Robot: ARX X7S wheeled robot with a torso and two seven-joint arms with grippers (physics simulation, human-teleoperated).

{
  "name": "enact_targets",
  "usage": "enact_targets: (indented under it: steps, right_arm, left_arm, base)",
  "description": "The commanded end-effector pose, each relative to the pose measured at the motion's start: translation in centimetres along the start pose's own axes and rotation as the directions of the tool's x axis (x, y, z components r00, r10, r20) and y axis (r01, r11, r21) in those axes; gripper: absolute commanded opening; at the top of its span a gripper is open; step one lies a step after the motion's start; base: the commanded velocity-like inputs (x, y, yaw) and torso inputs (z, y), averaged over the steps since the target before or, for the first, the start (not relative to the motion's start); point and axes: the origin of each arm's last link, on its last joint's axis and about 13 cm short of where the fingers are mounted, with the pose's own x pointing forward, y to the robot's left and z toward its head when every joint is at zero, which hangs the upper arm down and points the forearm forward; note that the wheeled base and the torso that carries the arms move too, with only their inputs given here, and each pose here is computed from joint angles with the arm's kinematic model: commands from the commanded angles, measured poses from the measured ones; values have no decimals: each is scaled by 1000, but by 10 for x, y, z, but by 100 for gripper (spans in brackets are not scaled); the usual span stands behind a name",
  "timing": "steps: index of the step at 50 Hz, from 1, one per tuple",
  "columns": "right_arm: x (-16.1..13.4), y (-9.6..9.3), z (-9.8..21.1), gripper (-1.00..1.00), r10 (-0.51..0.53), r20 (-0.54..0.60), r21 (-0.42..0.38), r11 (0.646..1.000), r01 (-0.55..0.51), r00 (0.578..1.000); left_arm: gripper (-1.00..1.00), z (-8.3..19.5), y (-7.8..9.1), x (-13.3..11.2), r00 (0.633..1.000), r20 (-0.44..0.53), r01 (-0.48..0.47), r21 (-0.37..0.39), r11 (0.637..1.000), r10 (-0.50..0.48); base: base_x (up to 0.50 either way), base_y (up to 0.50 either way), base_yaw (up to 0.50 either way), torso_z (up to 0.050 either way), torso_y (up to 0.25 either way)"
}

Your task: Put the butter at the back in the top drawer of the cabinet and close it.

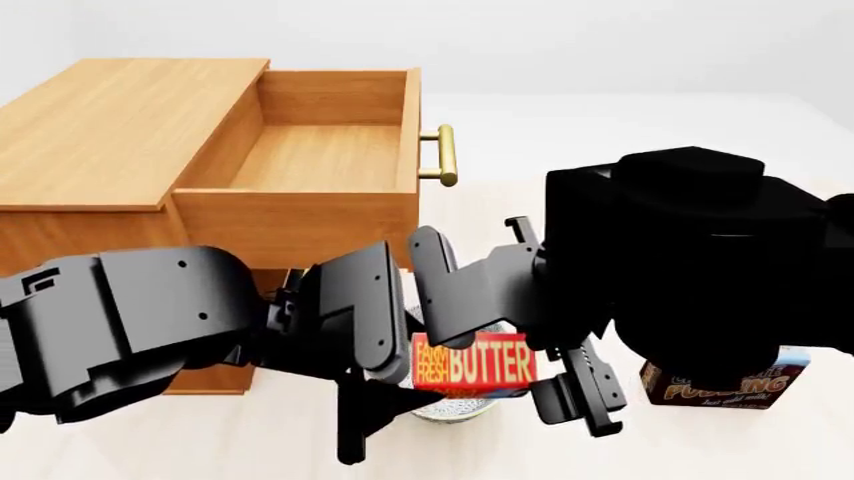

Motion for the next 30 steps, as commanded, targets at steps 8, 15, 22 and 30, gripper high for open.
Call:
enact_targets:
  steps: [8,15,22,30]
  right_arm:
    - [-5,-4,0,-100,-57,-13,-10,998,57,998]
    - [-4,-6,0,100,-61,-10,7,998,61,998]
    - [-4,-8,-1,100,-50,-17,28,998,50,999]
    - [1,-9,-7,100,-43,-24,62,997,44,999]
  left_arm:
    - [-100,3,-2,1,999,47,-14,15,1000,13]
    - [-100,3,-2,0,998,58,-18,19,1000,17]
    - [-100,2,-1,-2,998,63,-29,14,999,28]
    - [-100,-2,2,-8,996,66,-56,-4,998,56]
  base:
    - [0,0,0,0,0]
    - [0,0,0,1,1]
    - [0,0,0,0,0]
    - [0,0,0,0,1]
